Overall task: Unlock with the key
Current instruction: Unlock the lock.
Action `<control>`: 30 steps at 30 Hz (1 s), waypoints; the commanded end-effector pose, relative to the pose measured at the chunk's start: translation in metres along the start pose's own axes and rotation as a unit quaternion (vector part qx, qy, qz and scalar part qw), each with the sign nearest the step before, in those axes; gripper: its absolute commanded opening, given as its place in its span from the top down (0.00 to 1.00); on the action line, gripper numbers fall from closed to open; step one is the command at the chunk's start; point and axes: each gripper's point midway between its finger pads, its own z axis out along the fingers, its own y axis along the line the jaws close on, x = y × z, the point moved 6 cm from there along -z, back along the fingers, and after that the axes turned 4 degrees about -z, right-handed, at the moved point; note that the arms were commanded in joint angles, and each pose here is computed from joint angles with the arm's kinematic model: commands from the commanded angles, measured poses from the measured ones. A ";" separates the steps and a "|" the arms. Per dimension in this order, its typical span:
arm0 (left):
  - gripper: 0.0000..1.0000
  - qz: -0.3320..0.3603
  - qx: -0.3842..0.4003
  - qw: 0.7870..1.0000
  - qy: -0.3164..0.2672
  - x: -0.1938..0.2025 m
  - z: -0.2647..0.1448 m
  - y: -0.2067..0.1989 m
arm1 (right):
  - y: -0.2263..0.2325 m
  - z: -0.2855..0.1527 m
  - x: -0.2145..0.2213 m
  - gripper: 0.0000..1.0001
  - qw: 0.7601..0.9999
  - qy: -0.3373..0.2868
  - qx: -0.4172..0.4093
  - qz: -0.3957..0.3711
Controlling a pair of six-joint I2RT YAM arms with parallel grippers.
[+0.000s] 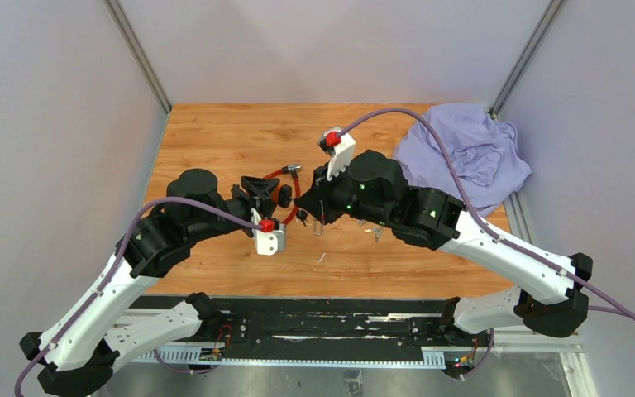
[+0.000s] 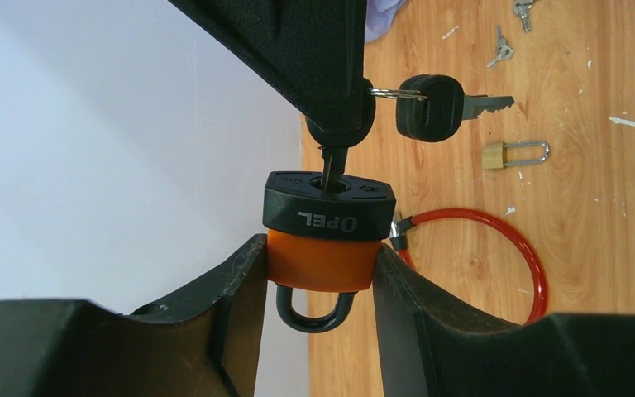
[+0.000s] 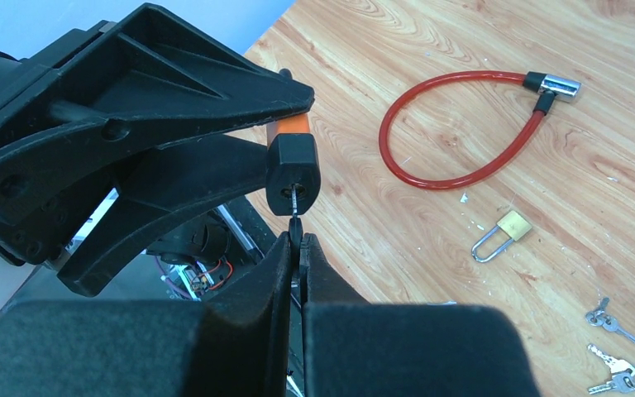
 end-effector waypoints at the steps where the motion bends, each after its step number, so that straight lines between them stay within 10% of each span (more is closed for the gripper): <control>1: 1.00 0.042 -0.041 0.997 -0.052 -0.021 -0.006 0.020 | 0.010 0.010 -0.002 0.99 1.000 -0.010 -0.013 0.007; 30: 1.00 0.026 -0.052 0.995 -0.078 -0.036 -0.014 0.029 | 0.014 0.033 0.000 1.00 1.000 -0.024 0.002 0.015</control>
